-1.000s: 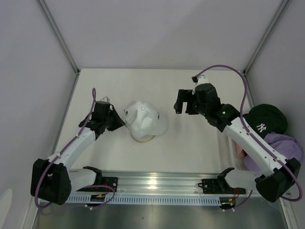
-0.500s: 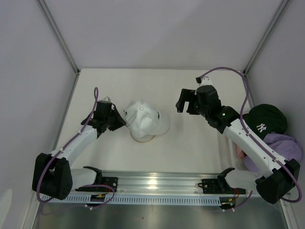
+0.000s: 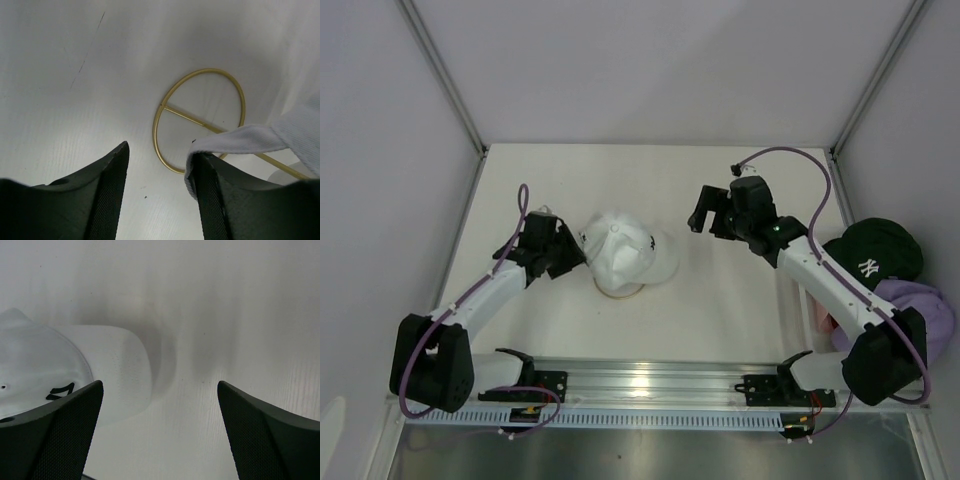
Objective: Stack the hats
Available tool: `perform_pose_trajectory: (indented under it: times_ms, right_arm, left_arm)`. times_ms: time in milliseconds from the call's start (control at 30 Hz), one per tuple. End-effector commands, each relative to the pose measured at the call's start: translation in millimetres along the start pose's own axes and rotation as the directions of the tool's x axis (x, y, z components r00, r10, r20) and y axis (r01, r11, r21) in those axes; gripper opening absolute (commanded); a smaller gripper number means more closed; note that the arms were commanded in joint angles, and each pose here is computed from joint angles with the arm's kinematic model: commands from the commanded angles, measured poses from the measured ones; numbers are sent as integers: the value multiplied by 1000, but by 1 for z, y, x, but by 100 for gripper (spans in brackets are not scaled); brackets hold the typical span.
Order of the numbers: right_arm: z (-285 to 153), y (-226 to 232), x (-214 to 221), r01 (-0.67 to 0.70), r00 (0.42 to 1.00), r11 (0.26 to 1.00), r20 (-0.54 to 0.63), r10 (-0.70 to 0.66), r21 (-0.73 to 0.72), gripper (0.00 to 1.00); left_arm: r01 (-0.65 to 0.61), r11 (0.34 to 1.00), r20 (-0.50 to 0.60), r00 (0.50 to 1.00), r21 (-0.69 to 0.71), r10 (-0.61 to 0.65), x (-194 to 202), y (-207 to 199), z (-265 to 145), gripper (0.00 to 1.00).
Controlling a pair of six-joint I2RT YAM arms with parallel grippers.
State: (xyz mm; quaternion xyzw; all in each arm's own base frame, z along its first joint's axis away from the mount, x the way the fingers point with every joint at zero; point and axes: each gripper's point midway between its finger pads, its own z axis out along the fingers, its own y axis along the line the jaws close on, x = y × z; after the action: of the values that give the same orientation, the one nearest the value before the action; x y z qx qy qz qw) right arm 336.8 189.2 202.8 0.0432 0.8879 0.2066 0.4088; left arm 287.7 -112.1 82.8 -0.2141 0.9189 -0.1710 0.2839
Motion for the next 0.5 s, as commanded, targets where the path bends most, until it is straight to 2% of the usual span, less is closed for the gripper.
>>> perform_pose_trajectory:
  times_ms: [0,133,300,467]
  right_arm:
    - [10,13,-3,-10,1000,999,1,10,-46,100]
    - [7,10,-9,6,1000,1000,12,-6,-28,100]
    - [-7,6,-33,40,998,999,53,-40,14,100]
    - [-33,1,-76,64,991,996,113,-71,63,99]
  left_arm:
    - [-14,999,35,999,-35,15,-6,4,-4,58]
    - [-18,999,31,999,-45,19,-5,7,-3,63]
    - [-15,999,29,999,-36,16,-8,2,-13,75]
    - [-54,998,117,992,42,48,-27,-16,-49,96]
